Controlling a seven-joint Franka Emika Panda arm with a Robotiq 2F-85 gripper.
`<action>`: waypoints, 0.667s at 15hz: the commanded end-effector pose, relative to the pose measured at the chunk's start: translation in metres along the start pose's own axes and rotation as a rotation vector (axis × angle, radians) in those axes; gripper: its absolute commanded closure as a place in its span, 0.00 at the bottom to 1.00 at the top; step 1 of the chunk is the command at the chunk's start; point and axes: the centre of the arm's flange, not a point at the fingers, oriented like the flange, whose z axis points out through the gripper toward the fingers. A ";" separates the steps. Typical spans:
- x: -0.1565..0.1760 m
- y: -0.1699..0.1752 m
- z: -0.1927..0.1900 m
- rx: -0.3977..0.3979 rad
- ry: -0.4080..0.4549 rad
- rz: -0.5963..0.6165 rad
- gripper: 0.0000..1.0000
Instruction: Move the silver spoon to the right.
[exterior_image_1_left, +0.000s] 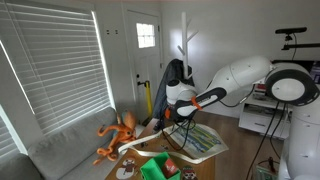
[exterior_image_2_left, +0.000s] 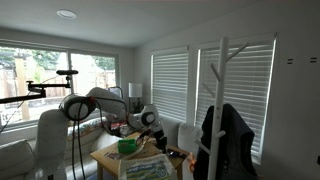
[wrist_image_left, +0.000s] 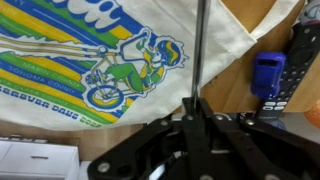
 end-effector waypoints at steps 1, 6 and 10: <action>-0.031 -0.039 0.003 -0.039 -0.013 0.096 0.98; -0.052 -0.039 0.010 -0.148 -0.026 0.128 0.98; -0.011 -0.017 0.021 -0.197 -0.022 0.190 0.98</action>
